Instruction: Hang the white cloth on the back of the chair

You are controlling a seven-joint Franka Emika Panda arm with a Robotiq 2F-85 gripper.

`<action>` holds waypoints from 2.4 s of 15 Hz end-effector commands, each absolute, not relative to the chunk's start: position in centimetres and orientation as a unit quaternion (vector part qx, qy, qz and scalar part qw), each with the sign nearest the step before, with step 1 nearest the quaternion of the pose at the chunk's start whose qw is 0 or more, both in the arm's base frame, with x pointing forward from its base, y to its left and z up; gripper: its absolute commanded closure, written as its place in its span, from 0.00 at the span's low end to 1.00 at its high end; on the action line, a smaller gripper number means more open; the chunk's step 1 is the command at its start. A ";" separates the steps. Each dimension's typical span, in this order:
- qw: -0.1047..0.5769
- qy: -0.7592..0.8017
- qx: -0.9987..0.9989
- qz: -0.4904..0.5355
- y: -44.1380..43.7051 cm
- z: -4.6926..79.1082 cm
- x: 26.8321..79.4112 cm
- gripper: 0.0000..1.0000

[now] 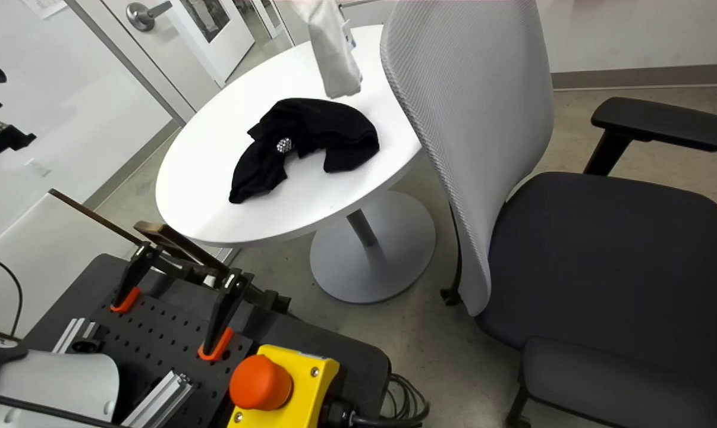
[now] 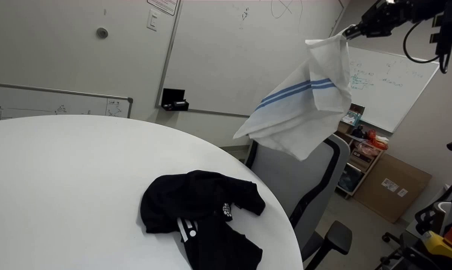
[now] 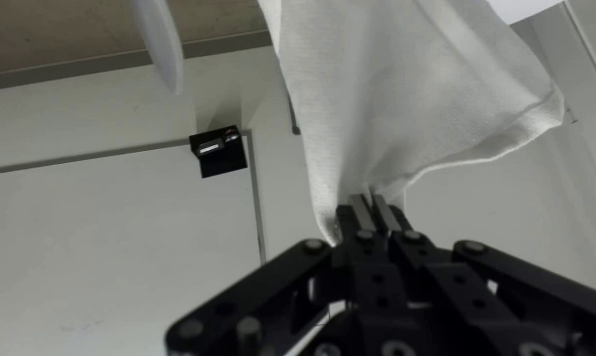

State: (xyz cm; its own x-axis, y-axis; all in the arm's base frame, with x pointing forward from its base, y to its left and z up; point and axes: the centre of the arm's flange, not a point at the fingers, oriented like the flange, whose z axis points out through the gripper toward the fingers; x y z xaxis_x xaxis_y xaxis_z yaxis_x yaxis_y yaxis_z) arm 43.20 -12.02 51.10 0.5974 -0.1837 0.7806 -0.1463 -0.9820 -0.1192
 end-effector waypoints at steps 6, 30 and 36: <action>0.047 0.193 -0.892 -0.405 -23.9 52.9 46.6 0.99; 0.045 0.388 -0.871 -0.300 -36.6 44.4 46.8 0.35; 0.094 0.299 -0.929 -0.197 -29.9 41.8 46.3 0.00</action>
